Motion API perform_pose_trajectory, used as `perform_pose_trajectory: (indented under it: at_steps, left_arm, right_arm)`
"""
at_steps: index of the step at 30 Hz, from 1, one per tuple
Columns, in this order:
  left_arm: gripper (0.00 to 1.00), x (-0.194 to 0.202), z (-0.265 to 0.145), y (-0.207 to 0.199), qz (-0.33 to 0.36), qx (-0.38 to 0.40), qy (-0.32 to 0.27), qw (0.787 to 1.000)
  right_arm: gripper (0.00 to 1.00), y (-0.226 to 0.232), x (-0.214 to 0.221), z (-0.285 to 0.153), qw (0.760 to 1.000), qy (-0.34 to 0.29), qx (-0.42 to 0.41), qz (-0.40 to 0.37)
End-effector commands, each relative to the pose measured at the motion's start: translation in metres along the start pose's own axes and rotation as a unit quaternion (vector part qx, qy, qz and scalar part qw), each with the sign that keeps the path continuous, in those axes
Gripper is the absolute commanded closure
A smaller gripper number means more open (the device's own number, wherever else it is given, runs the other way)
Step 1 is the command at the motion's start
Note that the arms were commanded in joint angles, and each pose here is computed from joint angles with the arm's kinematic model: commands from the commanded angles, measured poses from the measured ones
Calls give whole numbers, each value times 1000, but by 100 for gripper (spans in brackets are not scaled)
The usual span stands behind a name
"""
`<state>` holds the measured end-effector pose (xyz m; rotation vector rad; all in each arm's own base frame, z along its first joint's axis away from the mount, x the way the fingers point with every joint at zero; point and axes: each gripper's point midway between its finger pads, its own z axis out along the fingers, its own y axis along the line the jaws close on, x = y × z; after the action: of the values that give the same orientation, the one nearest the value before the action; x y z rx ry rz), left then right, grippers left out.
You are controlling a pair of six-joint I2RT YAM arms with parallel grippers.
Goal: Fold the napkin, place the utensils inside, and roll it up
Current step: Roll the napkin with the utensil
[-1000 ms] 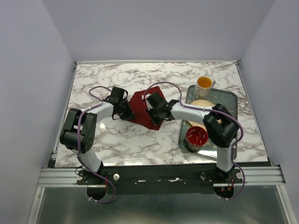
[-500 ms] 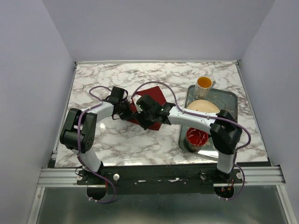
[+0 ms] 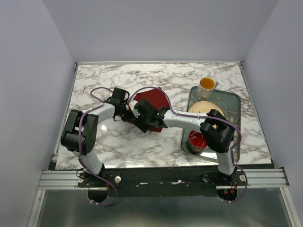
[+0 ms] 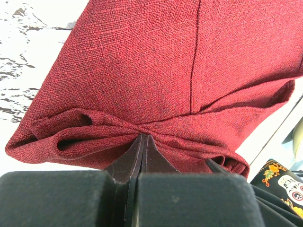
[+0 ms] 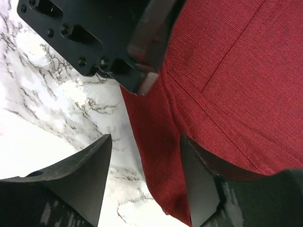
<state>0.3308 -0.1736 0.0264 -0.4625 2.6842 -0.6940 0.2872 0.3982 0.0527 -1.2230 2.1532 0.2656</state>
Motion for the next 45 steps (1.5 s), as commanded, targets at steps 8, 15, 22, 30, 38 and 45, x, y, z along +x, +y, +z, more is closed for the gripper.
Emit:
perform_pose_trajectory:
  at_steps: [8,15,22,30,38,45]
  left_arm:
    - [100,40,14,56,-5,-87,60,994]
    - [100,39,14,57,-7,-87,58,995]
    - [100,39,15,59,-7,-89,59,994]
    - [100,41,14,60,-9,-89,60,994]
    - [100,41,15,61,-9,-89,61,994]
    - [100,41,15,61,-11,-86,63,994]
  right_arm:
    - [39,-9,-12,5,997,-16,68,-25]
    - [42,2,-23,-12,997,-34,58,-34]
    - [60,16,-14,-8,999,-27,25,-17]
    - [60,8,1,11,998,-3,52,-35]
    - [58,-2,17,25,997,20,71,-38]
    - [55,-2,39,39,996,47,68,-40]
